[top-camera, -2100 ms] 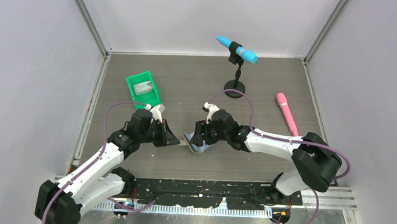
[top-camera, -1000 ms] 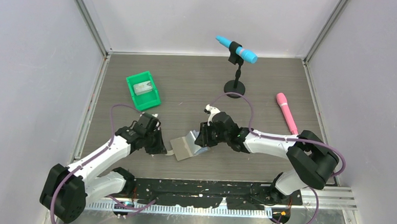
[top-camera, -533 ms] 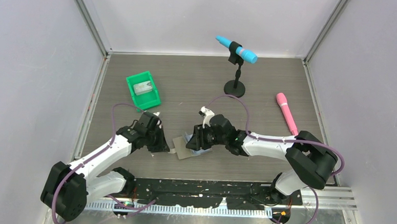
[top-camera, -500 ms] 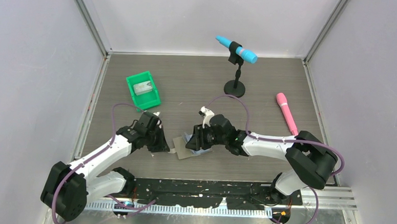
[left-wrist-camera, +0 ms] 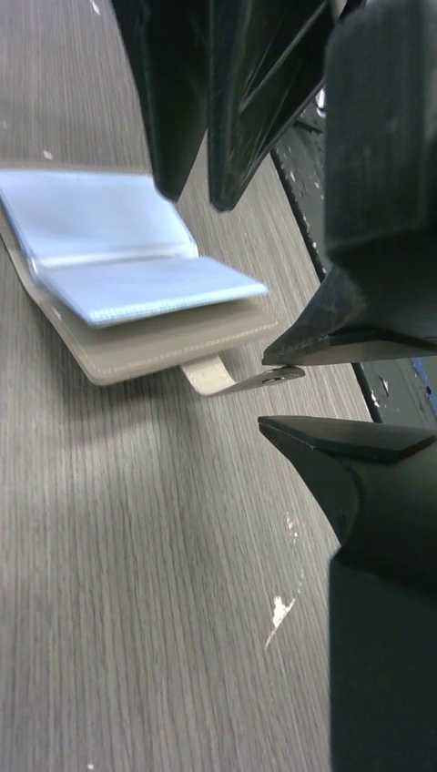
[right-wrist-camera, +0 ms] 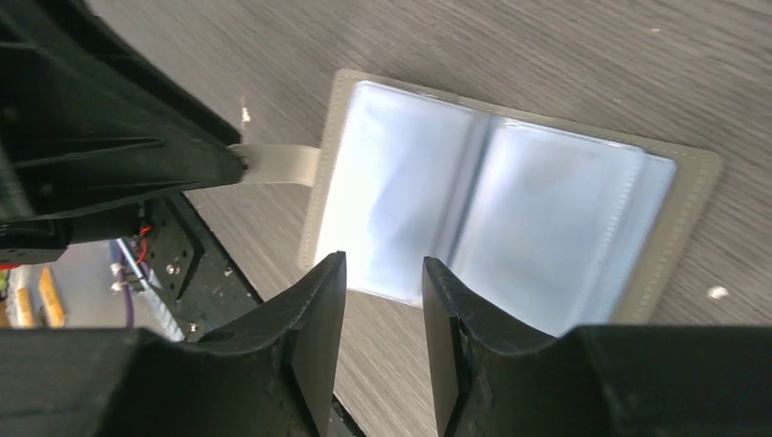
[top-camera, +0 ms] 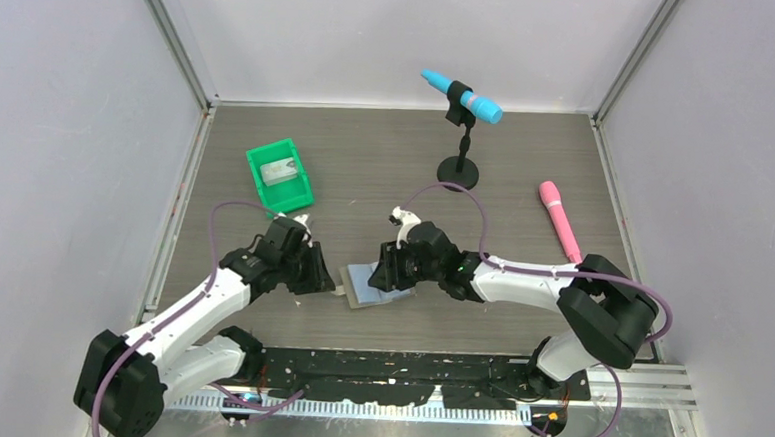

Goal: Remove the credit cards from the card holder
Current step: Remove the credit card from the card holder.

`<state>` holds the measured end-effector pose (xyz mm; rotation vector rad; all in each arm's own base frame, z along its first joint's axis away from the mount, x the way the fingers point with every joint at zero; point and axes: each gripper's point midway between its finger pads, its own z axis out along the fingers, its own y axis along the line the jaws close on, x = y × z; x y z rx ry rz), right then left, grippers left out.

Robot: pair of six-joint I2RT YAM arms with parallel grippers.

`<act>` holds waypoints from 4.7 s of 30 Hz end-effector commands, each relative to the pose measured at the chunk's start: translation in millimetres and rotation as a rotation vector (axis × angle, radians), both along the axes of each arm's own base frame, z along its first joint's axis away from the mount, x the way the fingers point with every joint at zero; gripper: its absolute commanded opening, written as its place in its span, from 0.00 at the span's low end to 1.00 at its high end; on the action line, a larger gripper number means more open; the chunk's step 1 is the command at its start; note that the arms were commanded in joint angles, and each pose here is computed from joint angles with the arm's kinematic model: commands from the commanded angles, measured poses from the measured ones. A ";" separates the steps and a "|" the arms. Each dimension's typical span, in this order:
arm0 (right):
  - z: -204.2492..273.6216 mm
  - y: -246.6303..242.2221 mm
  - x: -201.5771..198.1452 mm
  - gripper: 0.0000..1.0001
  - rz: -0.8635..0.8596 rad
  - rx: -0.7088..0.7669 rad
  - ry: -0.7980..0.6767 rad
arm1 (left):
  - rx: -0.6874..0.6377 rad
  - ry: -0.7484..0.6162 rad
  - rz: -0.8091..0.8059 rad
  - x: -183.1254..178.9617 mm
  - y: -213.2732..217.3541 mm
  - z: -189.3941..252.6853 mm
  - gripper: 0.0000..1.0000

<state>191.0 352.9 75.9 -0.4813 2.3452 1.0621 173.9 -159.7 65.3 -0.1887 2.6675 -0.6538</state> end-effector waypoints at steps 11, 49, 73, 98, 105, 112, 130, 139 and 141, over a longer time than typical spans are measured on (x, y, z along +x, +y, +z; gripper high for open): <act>10.3 -12.4 30.0 0.52 -0.050 -0.030 -0.075 | -0.177 -0.096 -0.066 22.0 -36.8 37.8 0.36; -18.5 -8.9 38.6 0.61 -0.115 -0.344 -0.214 | -0.188 -0.090 -0.087 26.7 -43.2 16.8 0.00; -6.2 -14.6 27.6 0.56 -0.107 -0.303 -0.202 | -0.163 -0.087 -0.090 23.4 -38.4 13.0 0.00; -25.7 -4.8 15.8 0.64 -0.071 -0.317 -0.153 | -0.169 -0.090 -0.091 21.0 -37.7 13.6 0.00; -21.5 -1.4 13.0 0.67 -0.064 -0.305 -0.157 | -0.169 -0.091 -0.092 20.9 -37.8 13.8 0.00; -20.3 2.5 10.3 0.69 -0.055 -0.301 -0.158 | -0.170 -0.091 -0.092 20.0 -37.4 13.3 0.00; -14.9 -15.7 19.4 0.59 -0.124 -0.377 -0.213 | -0.156 -0.096 -0.090 17.6 -33.5 11.7 0.00; -6.9 -25.8 22.6 0.57 -0.152 -0.394 -0.240 | -0.118 -0.088 -0.086 16.3 -27.4 5.8 0.00; -3.3 -27.4 23.3 0.57 -0.157 -0.393 -0.249 | -0.105 -0.083 -0.083 15.8 -25.3 4.0 0.00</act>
